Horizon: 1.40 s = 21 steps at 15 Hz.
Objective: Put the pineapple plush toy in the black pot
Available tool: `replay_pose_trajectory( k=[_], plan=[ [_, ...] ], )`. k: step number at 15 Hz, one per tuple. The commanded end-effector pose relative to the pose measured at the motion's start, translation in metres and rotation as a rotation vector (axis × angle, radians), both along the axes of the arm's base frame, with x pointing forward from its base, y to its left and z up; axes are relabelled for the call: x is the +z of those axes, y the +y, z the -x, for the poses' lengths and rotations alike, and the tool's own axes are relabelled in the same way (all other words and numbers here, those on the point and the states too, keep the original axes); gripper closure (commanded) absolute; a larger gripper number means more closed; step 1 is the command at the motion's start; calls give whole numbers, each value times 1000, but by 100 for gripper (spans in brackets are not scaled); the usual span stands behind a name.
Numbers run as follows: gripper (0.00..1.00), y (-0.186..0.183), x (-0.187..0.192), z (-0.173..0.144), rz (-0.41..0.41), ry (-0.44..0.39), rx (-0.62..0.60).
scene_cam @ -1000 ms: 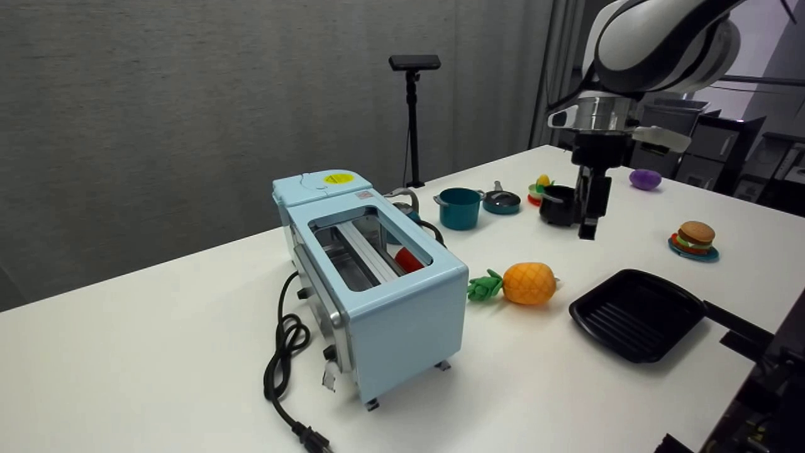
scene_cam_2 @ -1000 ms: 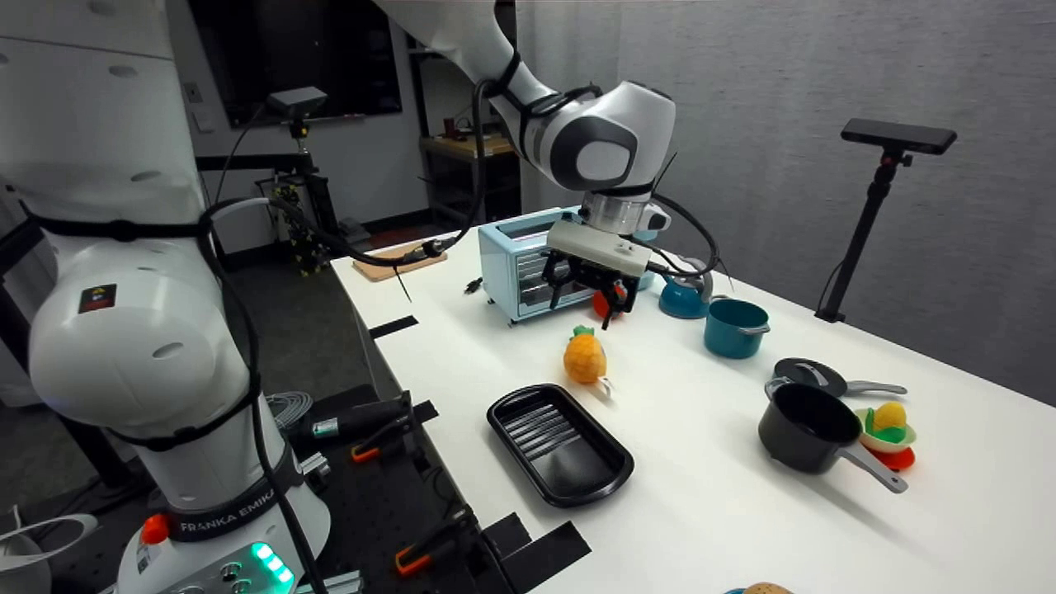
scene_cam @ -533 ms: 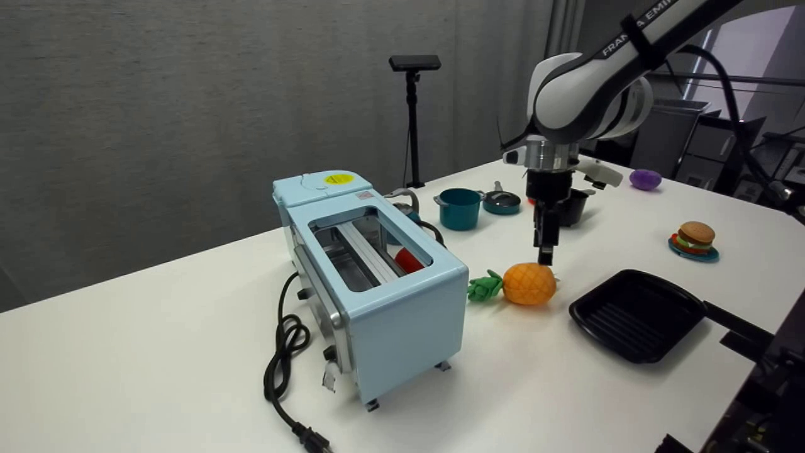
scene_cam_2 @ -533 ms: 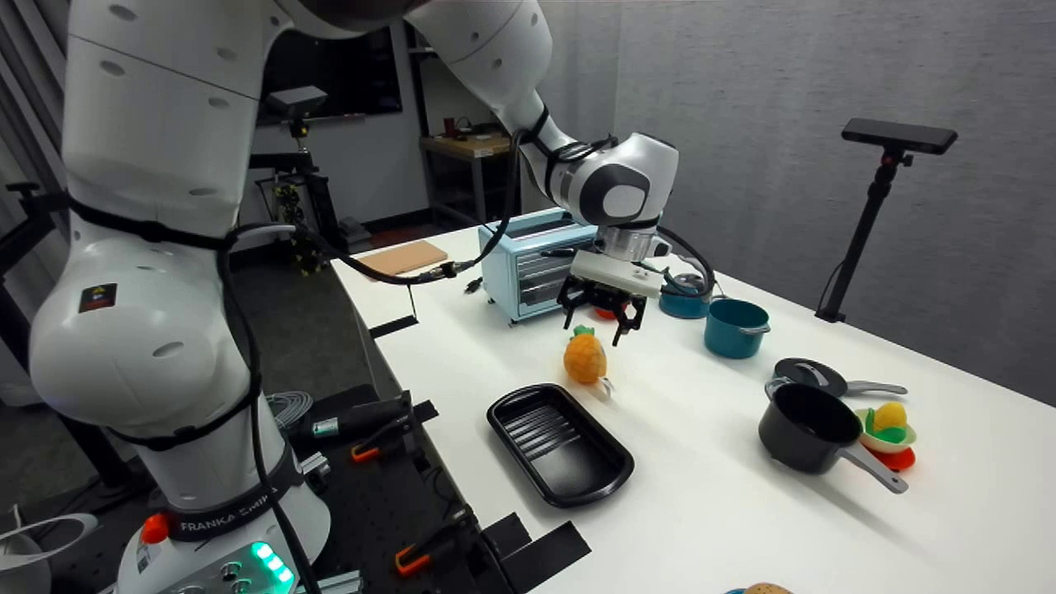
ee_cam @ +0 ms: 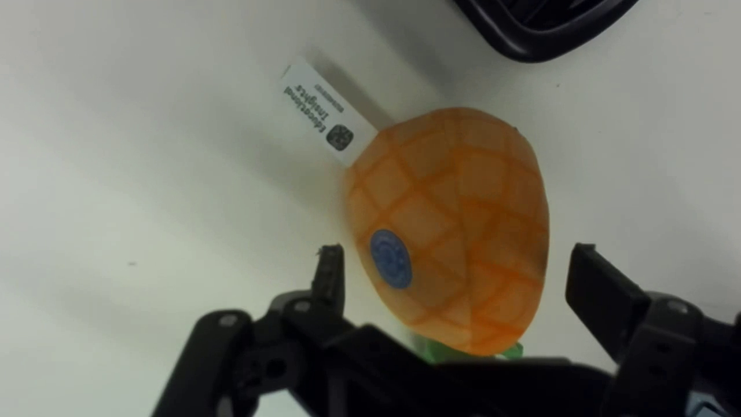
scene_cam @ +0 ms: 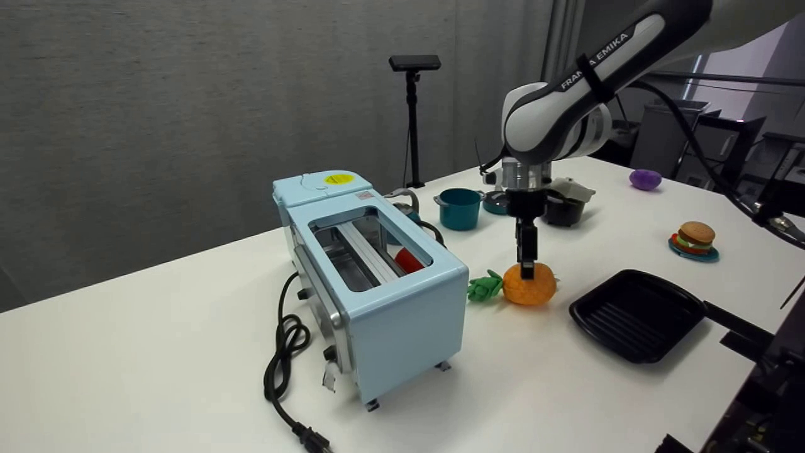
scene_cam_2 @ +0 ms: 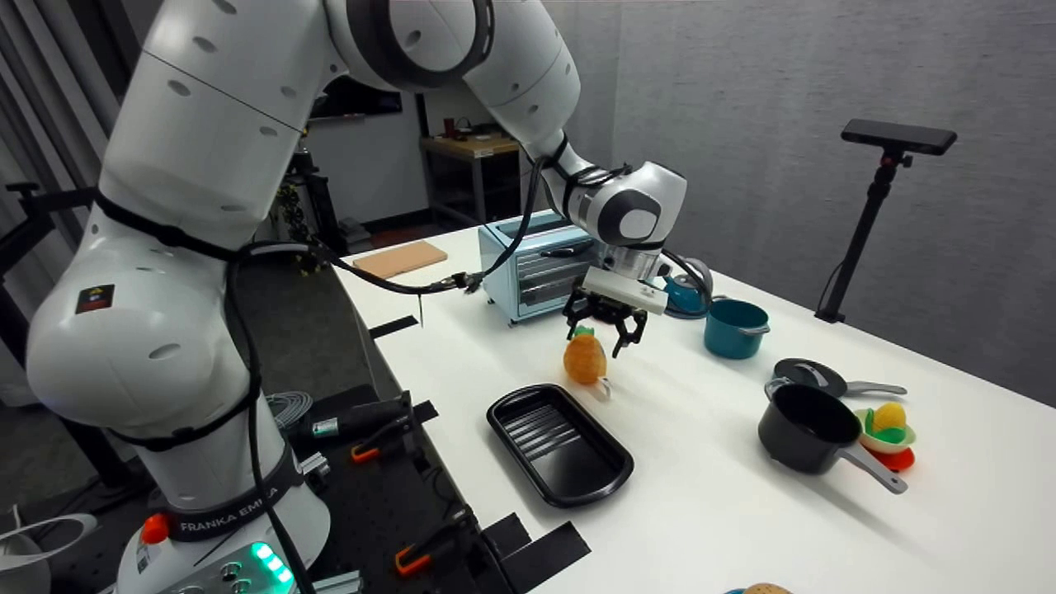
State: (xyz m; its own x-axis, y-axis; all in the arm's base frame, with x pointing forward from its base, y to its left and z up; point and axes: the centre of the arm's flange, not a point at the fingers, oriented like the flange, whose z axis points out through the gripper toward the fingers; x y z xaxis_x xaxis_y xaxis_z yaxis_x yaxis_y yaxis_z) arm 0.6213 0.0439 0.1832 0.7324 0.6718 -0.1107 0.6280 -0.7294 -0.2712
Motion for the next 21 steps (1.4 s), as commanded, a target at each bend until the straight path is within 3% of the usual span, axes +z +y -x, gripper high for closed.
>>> replay_pose_trajectory(
  k=[1,6,11,21],
  plan=[
    [26,2,-5,-20,-19,48,-7],
    [66,-10,5,-29,-16,54,-54],
    [98,-49,55,-51,20,-92,-215],
    [97,-150,143,-73,163,-359,-679]
  ],
)
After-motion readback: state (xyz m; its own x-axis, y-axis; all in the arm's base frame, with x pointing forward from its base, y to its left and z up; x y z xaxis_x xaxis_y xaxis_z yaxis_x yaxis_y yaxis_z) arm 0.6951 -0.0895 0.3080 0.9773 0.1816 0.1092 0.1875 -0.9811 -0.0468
